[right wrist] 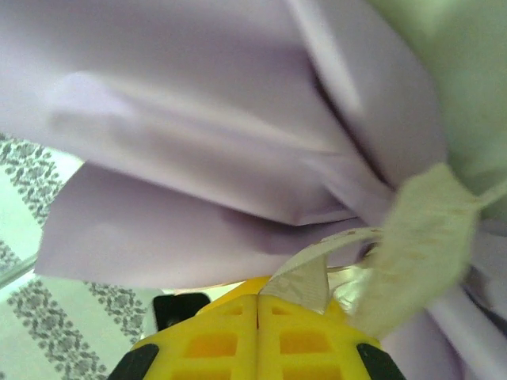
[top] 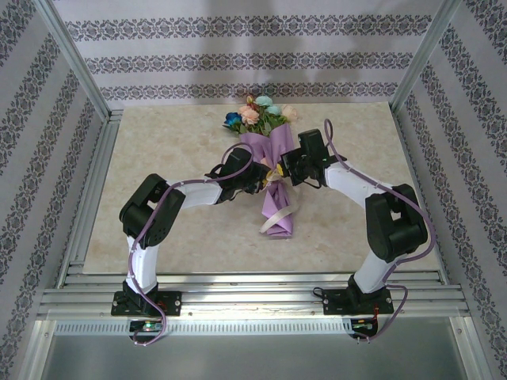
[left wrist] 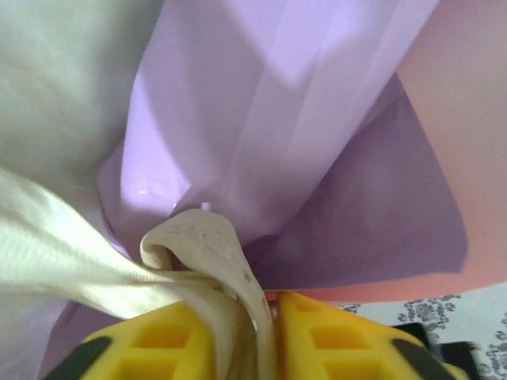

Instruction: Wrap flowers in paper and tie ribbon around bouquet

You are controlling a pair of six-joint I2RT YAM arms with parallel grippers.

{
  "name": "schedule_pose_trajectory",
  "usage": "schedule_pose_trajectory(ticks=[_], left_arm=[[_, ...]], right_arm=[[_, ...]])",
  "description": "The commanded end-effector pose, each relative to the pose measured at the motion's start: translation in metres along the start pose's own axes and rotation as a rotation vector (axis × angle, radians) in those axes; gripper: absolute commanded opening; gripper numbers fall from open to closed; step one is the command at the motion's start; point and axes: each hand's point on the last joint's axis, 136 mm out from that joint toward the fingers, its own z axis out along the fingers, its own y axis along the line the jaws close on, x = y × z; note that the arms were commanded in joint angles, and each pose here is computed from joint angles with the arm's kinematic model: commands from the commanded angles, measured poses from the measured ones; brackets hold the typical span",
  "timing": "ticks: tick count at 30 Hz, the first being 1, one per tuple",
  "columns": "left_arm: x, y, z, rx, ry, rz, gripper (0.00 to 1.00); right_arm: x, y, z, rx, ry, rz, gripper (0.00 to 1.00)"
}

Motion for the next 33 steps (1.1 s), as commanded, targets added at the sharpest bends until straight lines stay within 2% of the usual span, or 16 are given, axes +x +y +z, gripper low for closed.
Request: schedule_pose_trajectory(ticks=[1, 8, 10, 14, 18, 25, 33], left_arm=[[0.007, -0.003, -0.008, -0.021, 0.003, -0.014, 0.31], [0.002, 0.004, -0.026, -0.035, -0.046, -0.088, 0.48], [0.001, 0.004, -0.034, -0.04, -0.065, -0.106, 0.58], [0.0, 0.022, -0.055, -0.099, -0.111, -0.183, 0.59], [-0.008, 0.039, -0.062, -0.092, -0.159, -0.303, 0.61], [-0.014, 0.049, -0.035, -0.028, -0.182, -0.514, 0.63], [-0.003, 0.073, -0.015, -0.076, -0.202, -0.672, 0.64]], right_arm=[[-0.006, 0.008, -0.016, 0.014, -0.036, -0.127, 0.0], [-0.008, 0.003, -0.016, 0.021, -0.031, -0.131, 0.0], [-0.009, 0.002, -0.016, 0.021, -0.029, -0.128, 0.0], [-0.013, 0.0, -0.017, 0.018, -0.032, -0.121, 0.0], [-0.014, 0.0, -0.015, 0.018, -0.027, -0.122, 0.0], [-0.013, -0.002, -0.014, 0.019, -0.019, -0.117, 0.0], [-0.013, -0.002, -0.015, 0.018, -0.019, -0.115, 0.0]])
